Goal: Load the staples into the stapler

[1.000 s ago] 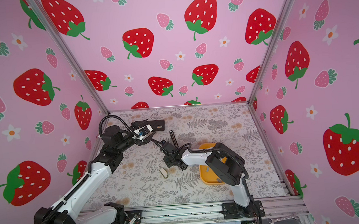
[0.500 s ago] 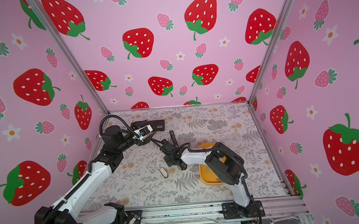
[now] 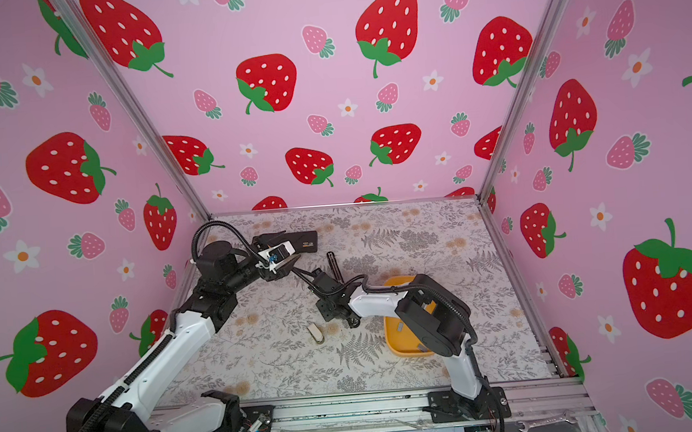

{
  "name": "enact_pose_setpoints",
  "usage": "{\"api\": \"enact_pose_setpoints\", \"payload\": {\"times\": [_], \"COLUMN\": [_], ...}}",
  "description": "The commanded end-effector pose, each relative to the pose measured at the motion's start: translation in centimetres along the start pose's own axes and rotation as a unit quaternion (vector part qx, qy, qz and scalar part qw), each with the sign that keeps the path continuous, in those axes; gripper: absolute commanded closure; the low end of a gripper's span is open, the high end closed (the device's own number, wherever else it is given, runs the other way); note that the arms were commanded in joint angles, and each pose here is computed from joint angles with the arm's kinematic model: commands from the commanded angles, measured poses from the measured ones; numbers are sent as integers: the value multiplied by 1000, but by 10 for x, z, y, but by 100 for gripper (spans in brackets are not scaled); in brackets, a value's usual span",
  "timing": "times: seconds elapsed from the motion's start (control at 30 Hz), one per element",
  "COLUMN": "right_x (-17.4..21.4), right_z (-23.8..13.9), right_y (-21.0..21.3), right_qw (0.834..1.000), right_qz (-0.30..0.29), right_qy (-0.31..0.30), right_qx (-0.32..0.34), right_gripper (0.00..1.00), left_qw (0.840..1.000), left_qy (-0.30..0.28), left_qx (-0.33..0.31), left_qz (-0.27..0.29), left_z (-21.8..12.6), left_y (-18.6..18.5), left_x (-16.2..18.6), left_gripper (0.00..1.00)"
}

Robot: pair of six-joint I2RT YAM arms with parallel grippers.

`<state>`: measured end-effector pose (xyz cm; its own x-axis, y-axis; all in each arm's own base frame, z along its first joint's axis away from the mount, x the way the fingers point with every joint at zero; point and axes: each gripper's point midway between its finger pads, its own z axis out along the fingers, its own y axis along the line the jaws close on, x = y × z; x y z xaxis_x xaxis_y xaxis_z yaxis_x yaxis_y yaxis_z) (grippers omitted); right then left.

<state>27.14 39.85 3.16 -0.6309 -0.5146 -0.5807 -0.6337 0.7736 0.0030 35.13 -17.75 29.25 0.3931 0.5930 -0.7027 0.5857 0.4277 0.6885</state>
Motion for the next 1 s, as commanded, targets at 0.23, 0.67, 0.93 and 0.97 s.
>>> {"api": "enact_pose_setpoints", "payload": {"times": [0.23,0.67,0.93,0.97], "right_x": [-26,-48,-43,-43], "right_z": [-46,-128,-150,-151], "right_y": [-21,-100,-131,-134], "right_qw": [998,976,959,958], "right_qz": [9,132,180,182], "right_qy": [-53,-174,-215,-219], "right_qx": [27,15,29,33], "right_gripper": [54,54,54,54], "left_qw": [998,974,923,914], "left_qy": [-51,-78,23,36], "left_qx": [34,211,378,395], "left_qz": [11,37,75,88], "left_z": [-6,-42,-54,-55], "left_y": [-6,-62,-157,-168], "left_x": [-30,-72,-20,-13], "left_gripper": [23,23,27,27]}}
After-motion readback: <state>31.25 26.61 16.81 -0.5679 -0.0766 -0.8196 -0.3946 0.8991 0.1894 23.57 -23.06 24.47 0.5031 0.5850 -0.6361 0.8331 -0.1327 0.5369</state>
